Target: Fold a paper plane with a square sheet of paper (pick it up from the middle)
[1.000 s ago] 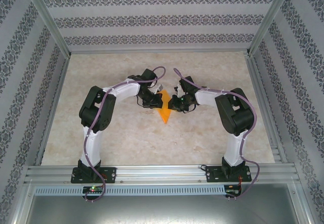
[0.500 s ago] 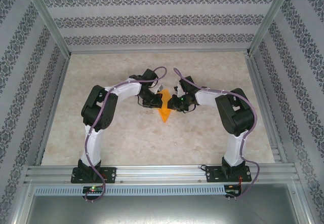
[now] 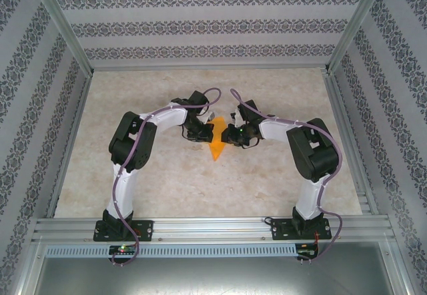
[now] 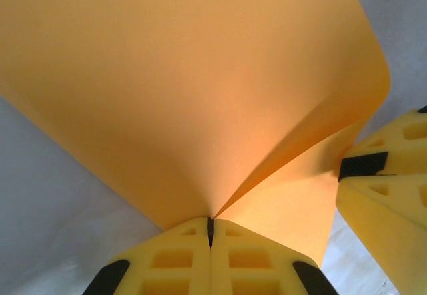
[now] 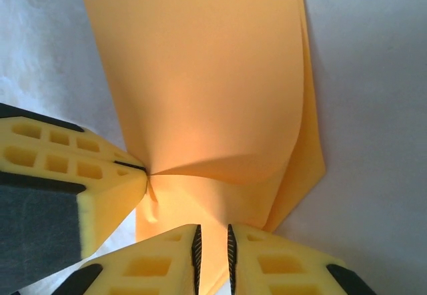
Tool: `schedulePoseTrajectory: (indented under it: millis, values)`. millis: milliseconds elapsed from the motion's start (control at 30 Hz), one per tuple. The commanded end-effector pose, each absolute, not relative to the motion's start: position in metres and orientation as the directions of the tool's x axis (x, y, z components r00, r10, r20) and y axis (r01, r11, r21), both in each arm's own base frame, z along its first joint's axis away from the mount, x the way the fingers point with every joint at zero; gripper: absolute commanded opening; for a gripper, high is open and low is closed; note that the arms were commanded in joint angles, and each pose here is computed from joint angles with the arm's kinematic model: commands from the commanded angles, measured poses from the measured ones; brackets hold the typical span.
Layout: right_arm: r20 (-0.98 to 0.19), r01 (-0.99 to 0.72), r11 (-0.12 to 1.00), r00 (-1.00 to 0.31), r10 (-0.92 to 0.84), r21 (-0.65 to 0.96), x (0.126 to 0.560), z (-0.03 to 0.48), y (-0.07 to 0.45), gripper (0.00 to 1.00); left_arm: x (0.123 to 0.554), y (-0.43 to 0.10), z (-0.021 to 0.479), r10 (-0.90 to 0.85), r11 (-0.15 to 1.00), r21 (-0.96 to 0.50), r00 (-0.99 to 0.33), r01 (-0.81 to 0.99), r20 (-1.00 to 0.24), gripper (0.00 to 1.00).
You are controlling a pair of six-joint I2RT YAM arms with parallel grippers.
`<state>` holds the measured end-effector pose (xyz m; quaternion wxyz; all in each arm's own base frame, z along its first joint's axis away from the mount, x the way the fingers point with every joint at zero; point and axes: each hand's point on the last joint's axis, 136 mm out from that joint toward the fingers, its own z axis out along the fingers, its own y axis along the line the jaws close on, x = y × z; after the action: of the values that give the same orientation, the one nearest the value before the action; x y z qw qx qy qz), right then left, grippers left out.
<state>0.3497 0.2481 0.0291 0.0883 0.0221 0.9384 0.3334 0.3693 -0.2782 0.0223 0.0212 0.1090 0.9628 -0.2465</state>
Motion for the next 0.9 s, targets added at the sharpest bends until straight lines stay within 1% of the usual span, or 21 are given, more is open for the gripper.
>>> schedulePoseTrajectory:
  millis: [0,233,467,600,700,867]
  values:
    - [-0.195,-0.033,0.774,-0.974,0.117,0.633,0.356,0.04,0.252,0.19,0.362,-0.273,0.005,0.237,0.874,-0.425,-0.97,0.236,-0.051,0.0]
    - [-0.184,-0.001,0.796,-0.973,0.139,0.605,0.37,0.026,0.251,0.16,0.361,-0.27,0.0,0.247,0.882,-0.405,-0.968,0.243,-0.042,0.0]
    - [-0.144,0.056,0.845,-0.977,0.156,0.532,0.371,0.003,0.231,0.15,0.359,-0.264,-0.005,0.256,0.893,-0.374,-0.966,0.249,-0.034,0.0]
    - [-0.143,0.08,0.868,-0.975,0.171,0.491,0.371,-0.007,0.217,0.14,0.357,-0.262,-0.008,0.259,0.896,-0.367,-0.965,0.251,-0.027,0.0]
    - [-0.153,0.104,0.857,-0.966,0.207,0.505,0.377,-0.006,0.21,0.13,0.356,-0.26,-0.009,0.265,0.898,-0.359,-0.964,0.256,-0.023,0.0]
    - [-0.204,0.115,0.827,-0.942,0.267,0.55,0.393,0.006,0.204,0.13,0.355,-0.26,-0.013,0.268,0.896,-0.362,-0.963,0.255,-0.014,0.0]
